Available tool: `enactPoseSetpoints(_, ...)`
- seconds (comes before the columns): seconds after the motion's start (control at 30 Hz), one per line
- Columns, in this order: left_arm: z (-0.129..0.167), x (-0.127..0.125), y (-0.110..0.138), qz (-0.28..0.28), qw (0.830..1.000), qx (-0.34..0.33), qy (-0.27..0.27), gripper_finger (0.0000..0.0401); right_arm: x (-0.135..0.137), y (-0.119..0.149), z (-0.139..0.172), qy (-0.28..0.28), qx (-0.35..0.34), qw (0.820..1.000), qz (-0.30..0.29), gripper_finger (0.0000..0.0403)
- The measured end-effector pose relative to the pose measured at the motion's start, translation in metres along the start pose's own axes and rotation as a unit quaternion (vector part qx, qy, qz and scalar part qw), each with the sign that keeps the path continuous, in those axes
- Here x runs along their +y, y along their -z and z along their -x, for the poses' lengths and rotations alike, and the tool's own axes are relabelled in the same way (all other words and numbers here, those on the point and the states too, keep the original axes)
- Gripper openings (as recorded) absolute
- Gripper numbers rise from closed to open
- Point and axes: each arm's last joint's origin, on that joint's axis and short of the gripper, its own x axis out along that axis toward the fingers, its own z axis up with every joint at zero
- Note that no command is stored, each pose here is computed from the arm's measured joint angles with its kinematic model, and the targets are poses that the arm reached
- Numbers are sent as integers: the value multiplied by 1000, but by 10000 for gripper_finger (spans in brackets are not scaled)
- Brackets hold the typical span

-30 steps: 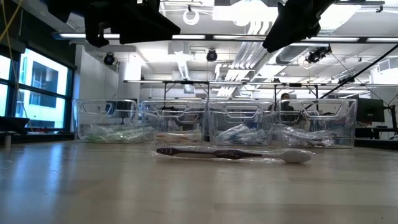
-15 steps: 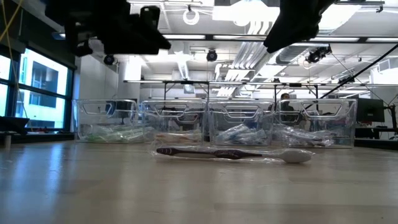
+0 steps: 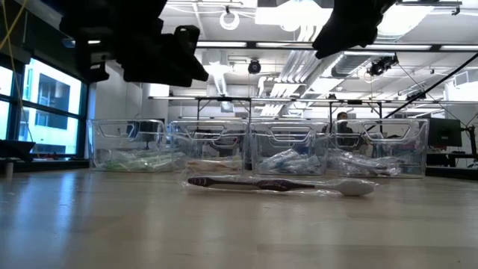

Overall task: Pick & Place Toothbrushes
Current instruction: Put the violet toothbrush into the right transparent bin

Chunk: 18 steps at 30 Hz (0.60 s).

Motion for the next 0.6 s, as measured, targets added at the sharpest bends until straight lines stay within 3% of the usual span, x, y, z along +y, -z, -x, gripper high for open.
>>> enactPoseSetpoints(0.6,-41,1,-8,4,998,20,62,148,1,-1,-2,1,-3,1000,8,183)
